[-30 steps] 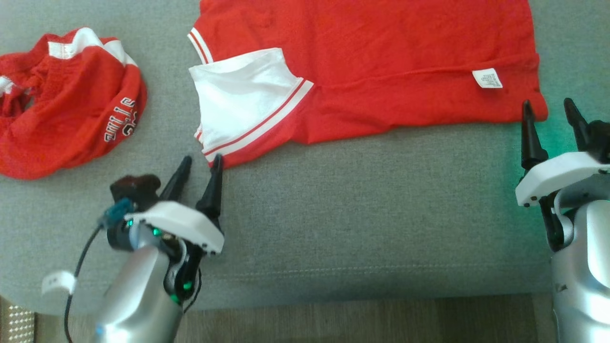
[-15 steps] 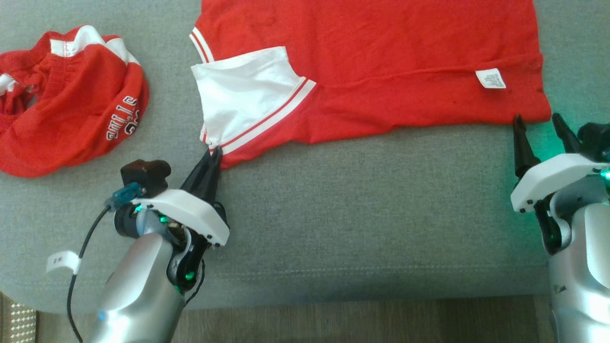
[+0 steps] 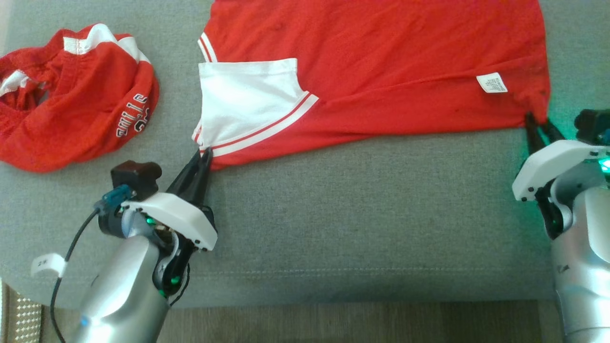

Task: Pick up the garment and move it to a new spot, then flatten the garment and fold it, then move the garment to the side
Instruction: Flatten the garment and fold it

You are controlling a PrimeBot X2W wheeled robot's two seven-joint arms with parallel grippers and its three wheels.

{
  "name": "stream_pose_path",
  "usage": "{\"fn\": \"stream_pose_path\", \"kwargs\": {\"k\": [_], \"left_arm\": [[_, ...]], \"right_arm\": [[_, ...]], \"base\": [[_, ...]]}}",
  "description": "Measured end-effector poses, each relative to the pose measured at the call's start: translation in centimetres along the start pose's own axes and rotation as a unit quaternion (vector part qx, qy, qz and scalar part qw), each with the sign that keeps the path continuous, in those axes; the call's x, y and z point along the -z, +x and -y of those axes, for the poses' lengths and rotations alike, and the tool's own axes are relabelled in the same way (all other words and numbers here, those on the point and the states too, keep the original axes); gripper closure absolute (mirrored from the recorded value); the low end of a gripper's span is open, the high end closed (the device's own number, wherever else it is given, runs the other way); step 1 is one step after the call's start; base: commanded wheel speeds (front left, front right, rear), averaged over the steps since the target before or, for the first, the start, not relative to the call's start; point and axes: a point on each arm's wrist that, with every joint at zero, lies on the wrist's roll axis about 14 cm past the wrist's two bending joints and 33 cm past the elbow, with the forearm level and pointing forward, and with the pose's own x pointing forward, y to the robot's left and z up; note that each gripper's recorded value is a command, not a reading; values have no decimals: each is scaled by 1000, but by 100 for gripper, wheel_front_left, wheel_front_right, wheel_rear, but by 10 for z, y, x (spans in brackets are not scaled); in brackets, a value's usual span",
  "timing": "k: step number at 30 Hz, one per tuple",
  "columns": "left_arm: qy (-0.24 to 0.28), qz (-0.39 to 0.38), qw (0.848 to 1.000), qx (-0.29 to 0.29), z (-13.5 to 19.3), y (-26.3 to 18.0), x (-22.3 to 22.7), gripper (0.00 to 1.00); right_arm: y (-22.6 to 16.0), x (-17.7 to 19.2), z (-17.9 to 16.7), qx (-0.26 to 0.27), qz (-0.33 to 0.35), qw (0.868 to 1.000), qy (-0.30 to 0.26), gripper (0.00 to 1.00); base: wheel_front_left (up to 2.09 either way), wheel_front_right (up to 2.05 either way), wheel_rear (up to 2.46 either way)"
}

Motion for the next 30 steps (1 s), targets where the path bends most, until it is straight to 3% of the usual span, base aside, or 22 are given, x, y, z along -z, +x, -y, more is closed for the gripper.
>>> {"fn": "stream_pose_path", "kwargs": {"k": [12,30], "left_arm": [[19,13,1000,16,7,-3,-16,100],[-14,-90,995,31,43,-73,34,100]], "right_arm": [[-16,-6,16,9,13,1000,2,100],[-93,53,67,40,-96,994,15,100]], "base": [[0,0,0],[0,0,0]]}}
